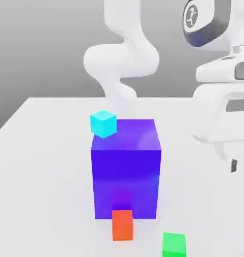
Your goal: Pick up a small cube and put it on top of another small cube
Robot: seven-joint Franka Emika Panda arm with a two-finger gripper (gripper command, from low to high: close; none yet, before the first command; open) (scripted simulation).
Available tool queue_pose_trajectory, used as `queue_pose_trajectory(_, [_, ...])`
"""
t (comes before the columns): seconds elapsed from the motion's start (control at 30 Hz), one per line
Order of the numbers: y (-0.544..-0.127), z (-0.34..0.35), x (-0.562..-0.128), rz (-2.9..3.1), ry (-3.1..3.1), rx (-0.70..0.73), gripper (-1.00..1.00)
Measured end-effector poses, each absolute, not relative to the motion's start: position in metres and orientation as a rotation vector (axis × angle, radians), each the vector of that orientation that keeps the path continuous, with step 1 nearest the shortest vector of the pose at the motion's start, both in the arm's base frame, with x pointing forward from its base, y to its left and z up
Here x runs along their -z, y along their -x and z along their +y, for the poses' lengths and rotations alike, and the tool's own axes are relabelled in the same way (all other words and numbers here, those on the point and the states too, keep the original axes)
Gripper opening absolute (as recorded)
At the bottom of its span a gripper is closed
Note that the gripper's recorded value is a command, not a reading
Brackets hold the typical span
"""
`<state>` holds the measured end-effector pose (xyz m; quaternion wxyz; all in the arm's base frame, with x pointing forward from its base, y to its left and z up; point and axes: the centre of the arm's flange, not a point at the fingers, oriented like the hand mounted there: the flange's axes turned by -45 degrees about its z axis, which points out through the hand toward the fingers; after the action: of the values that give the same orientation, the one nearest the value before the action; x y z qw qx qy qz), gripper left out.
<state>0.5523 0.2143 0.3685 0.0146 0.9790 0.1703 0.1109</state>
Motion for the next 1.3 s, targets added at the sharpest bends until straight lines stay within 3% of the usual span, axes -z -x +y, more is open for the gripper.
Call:
queue_pose_trajectory(0.3, [-0.535, 0.288, -0.215, 0.715, -3.054, -0.045, 0.0])
queue_pose_trajectory(0.43, [-0.53, 0.298, -0.148, 0.738, -3.054, -0.003, 0.0])
queue_pose_trajectory(0.47, [-0.529, 0.298, -0.135, 0.739, -3.054, -0.002, -1.0])
queue_pose_trajectory(0.67, [-0.529, 0.298, -0.129, 0.74, -3.055, -0.001, -1.0])
queue_pose_trajectory(0.83, [-0.529, 0.293, -0.187, 0.743, -3.053, 0.001, -1.0])
queue_pose_trajectory(1.13, [-0.503, 0.145, -0.237, 0.786, -3.035, 0.005, -1.0])
queue_pose_trajectory(1.3, [-0.494, 0.118, -0.195, 0.787, -3.042, 0.001, -1.0])
